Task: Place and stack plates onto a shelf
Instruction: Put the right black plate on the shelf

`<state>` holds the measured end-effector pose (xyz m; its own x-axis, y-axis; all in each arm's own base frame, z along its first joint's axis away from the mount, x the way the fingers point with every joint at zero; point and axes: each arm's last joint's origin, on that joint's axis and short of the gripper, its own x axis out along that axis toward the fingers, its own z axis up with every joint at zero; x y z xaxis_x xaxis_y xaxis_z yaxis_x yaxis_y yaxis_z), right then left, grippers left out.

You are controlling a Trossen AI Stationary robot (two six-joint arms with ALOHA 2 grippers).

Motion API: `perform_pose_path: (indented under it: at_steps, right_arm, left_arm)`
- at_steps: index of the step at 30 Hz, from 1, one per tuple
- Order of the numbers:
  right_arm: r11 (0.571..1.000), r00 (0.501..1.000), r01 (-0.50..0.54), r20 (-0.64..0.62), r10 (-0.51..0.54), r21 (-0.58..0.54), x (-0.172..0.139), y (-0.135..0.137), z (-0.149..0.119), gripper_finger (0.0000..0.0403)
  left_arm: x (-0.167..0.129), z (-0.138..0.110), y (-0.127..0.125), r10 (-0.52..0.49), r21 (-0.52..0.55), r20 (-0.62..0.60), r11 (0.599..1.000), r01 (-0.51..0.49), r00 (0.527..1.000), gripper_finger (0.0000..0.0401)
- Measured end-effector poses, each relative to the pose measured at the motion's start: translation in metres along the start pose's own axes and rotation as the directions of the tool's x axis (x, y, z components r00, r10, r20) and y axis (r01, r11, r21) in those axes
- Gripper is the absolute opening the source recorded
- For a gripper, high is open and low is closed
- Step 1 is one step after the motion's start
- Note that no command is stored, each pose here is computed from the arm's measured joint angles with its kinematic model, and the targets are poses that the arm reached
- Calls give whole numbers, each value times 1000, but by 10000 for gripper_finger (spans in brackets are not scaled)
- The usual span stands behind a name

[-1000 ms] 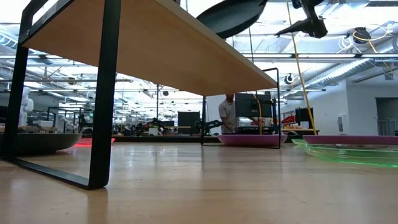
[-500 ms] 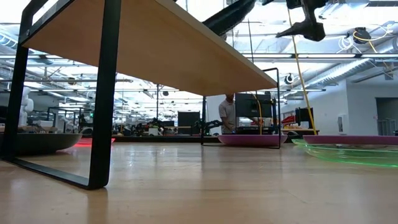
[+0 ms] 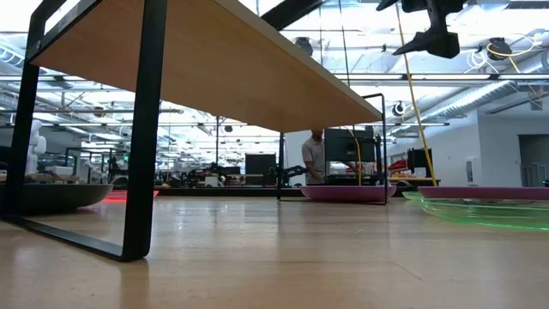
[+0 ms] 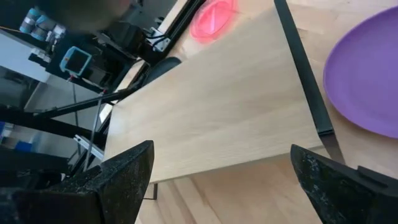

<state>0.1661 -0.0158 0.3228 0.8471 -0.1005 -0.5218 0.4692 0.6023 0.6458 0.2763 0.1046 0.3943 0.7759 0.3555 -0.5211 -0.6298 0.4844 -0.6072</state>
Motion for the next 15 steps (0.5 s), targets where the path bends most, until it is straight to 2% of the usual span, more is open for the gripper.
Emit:
perform_pose_path:
  at_steps: [8, 15]
  right_arm:
    - [999, 999, 46, 2, -46, 13, -3, -7, 1, 356]
    - [996, 997, 83, -5, -83, 24, -3, -12, 2, 356]
  left_arm:
    - [-7, 17, 22, 3, -89, -150, 996, -16, 989, 8]
    - [3, 14, 28, 14, -70, -224, 997, -30, 974, 8]
